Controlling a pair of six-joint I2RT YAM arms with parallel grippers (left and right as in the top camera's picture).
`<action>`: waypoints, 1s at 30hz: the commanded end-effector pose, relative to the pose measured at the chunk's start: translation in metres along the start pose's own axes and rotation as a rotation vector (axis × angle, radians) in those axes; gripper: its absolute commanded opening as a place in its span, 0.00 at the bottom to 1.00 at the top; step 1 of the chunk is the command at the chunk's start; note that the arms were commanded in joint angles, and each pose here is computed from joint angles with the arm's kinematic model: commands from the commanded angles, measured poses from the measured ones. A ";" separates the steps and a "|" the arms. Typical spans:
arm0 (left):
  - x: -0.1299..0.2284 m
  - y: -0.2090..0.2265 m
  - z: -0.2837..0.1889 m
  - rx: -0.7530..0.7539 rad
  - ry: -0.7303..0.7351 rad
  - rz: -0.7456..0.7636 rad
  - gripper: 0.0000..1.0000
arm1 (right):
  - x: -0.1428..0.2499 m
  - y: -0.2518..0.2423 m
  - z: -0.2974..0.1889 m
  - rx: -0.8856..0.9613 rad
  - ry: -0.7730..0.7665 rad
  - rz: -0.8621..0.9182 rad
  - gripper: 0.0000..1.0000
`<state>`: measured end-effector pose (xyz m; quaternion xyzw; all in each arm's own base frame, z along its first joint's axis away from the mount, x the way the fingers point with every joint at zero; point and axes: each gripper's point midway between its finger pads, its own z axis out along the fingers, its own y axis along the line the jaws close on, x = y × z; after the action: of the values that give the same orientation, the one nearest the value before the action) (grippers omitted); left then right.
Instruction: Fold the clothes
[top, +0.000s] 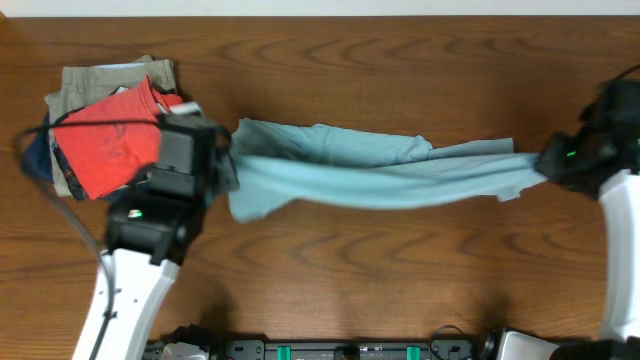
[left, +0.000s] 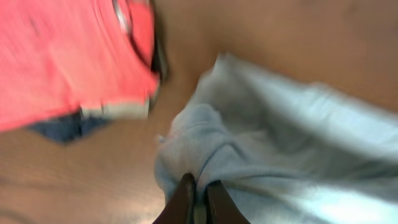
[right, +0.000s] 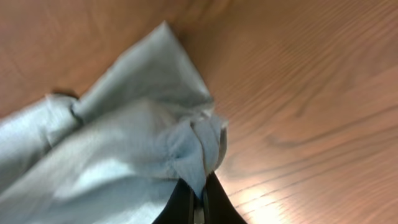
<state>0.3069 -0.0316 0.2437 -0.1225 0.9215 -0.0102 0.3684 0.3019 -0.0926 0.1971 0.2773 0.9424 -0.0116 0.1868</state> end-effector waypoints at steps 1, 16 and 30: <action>-0.043 0.002 -0.039 0.035 -0.123 -0.037 0.06 | -0.025 -0.007 -0.043 -0.031 -0.094 -0.040 0.01; -0.100 -0.006 -0.160 0.252 -0.390 -0.101 0.06 | -0.043 -0.020 -0.174 -0.050 -0.350 -0.015 0.01; -0.062 -0.004 -0.095 0.146 -0.103 -0.067 0.06 | -0.010 -0.026 -0.118 -0.004 -0.058 -0.065 0.02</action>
<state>0.2763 -0.0285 0.3713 -0.1297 0.8779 -0.0974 0.4506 0.2512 -0.0995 0.3345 0.2508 0.9319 -0.0256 0.2607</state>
